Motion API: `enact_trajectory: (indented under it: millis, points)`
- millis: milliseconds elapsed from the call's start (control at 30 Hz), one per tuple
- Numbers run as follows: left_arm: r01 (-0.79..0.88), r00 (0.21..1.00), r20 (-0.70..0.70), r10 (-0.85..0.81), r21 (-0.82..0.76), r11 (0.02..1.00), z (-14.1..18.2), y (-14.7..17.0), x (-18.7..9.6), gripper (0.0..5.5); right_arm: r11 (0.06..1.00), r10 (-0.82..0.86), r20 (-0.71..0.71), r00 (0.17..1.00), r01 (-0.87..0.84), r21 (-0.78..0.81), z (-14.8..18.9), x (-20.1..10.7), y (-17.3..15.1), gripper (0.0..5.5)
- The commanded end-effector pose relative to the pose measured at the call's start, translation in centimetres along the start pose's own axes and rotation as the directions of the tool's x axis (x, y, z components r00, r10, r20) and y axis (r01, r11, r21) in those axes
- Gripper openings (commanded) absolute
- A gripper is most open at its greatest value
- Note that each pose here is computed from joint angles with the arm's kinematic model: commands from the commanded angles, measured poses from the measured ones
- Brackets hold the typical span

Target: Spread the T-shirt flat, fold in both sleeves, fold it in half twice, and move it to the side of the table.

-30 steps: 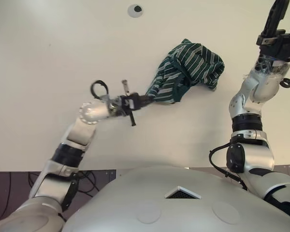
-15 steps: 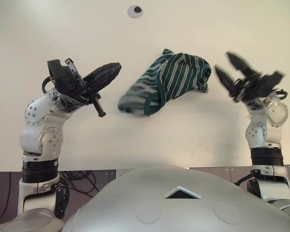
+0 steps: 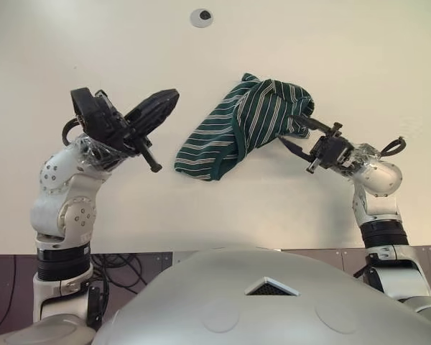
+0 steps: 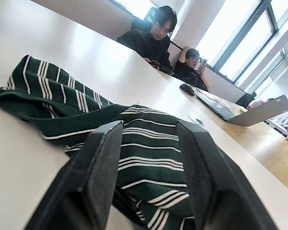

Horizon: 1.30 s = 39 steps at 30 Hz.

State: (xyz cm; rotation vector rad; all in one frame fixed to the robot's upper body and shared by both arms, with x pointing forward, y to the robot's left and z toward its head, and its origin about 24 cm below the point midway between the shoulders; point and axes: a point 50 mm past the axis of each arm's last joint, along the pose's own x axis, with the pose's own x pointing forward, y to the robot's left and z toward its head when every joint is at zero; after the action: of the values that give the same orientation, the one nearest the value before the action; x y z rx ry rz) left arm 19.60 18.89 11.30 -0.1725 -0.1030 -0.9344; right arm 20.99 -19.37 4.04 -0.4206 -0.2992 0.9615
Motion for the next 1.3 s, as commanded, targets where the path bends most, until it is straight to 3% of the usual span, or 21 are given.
enact_trajectory:
  millis: [33, 133, 267, 400, 500, 633, 967, 1167, 1300]
  points:
    - [0.046, 0.999, -0.025, -0.045, 0.017, 0.999, -0.8, -0.3, 0.4, 0.59, 0.998, -0.06, 0.055, 0.997, 0.06, -0.005, 0.6, 0.2, -0.5, 2.02]
    - [0.046, 0.992, -0.121, -0.028, 0.144, 0.989, -2.6, -0.2, 0.7, 1.0, 0.996, -0.085, 0.079, 0.993, 0.085, -0.001, 0.8, 0.5, -1.2, 2.02]
    - [0.169, 0.956, -0.277, -0.097, 0.251, 0.953, -5.8, -1.4, -0.2, 1.68, 0.992, -0.127, 0.111, 0.986, 0.125, 0.019, 0.9, 1.0, -2.0, 2.02]
    - [0.349, 0.905, -0.387, -0.177, 0.436, 0.829, -6.8, -2.3, -1.1, 2.23, 0.982, -0.185, 0.151, 0.971, 0.18, 0.052, 0.8, 1.9, -2.5, 2.02]
    - [0.389, 0.887, -0.434, -0.16, 0.512, 0.766, -7.9, -2.4, -1.1, 2.66, 0.979, -0.199, 0.15, 0.969, 0.191, 0.065, 0.3, 2.3, -2.6, 2.02]
    - [0.501, 0.818, -0.553, -0.158, 0.55, 0.668, -9.9, -2.5, -2.1, 2.66, 0.978, -0.207, 0.15, 0.967, 0.201, 0.054, 0.1, 2.4, -2.4, 2.02]
    - [0.565, 0.762, -0.629, -0.154, 0.53, 0.633, -10.8, -2.7, -3.5, 2.66, 0.978, -0.208, 0.168, 0.964, 0.203, 0.042, 0.5, 3.0, -2.6, 2.02]
    - [0.502, 0.842, -0.498, -0.206, 0.585, 0.637, -7.9, -3.3, -3.4, 2.66, 0.977, -0.211, 0.176, 0.961, 0.207, 0.044, 1.0, 3.2, -2.3, 2.02]
    - [0.523, 0.827, -0.519, -0.217, 0.57, 0.634, -7.2, -3.4, -4.3, 2.66, 0.977, -0.214, 0.172, 0.962, 0.209, 0.047, 1.0, 3.3, -2.2, 2.02]
